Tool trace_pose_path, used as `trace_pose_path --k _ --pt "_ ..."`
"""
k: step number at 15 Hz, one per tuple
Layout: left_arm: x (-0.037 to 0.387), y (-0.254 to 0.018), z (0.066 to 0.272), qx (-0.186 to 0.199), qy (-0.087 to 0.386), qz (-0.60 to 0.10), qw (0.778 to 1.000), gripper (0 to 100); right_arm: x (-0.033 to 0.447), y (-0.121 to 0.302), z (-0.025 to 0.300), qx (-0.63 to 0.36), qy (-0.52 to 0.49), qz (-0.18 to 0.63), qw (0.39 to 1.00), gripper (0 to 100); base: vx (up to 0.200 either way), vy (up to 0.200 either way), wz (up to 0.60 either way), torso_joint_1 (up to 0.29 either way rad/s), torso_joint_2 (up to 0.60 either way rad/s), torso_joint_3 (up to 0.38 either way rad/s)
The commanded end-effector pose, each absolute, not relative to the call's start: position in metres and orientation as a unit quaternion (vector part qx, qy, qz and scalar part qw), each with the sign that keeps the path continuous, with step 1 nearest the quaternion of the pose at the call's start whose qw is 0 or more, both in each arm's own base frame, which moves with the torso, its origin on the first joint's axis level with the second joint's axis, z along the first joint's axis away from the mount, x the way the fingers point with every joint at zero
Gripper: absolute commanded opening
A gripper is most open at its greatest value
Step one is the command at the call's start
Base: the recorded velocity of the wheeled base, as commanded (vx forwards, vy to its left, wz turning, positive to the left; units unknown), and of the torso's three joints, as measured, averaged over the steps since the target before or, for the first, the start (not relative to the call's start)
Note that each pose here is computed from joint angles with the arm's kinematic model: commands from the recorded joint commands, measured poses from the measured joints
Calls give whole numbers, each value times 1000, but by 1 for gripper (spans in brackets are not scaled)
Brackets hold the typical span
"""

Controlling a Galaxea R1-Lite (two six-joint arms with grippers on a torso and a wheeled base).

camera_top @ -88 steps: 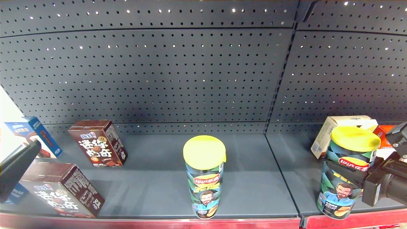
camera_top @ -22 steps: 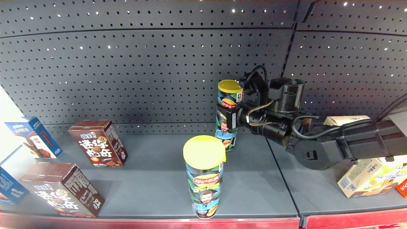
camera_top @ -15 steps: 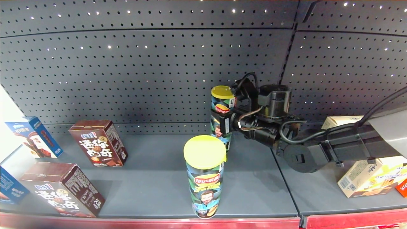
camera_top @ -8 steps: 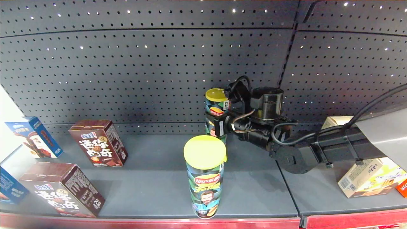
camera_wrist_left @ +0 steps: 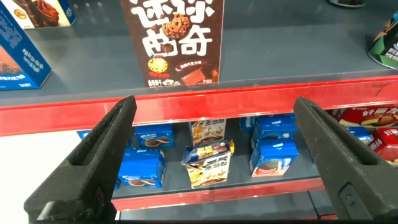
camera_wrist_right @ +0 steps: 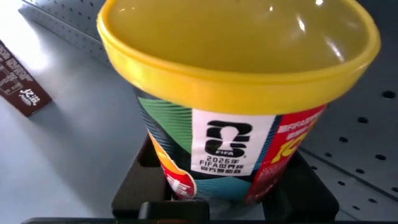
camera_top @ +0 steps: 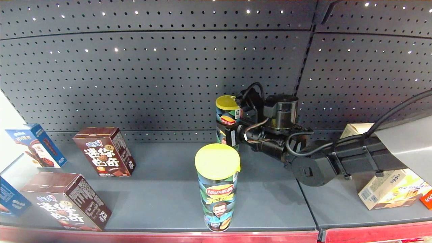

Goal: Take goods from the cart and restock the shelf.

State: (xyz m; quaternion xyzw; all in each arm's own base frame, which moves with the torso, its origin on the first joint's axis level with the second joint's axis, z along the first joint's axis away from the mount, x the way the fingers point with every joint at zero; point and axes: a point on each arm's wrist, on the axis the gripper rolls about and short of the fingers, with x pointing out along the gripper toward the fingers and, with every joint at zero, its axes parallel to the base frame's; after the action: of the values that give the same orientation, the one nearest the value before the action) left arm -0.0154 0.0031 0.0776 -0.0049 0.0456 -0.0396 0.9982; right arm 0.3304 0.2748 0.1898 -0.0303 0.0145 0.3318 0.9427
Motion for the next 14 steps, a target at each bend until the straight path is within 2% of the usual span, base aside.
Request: trace_pose_path --k 1,14 --pt "-15 3 78 -5 46 -39 998 100 329 274 190 -31 16 332 943 100 0 0 0 0 0 0" --pt "-15 3 78 -5 46 -39 998 100 266 222 178 -87 66 331 937 100 0 0 0 0 0 0"
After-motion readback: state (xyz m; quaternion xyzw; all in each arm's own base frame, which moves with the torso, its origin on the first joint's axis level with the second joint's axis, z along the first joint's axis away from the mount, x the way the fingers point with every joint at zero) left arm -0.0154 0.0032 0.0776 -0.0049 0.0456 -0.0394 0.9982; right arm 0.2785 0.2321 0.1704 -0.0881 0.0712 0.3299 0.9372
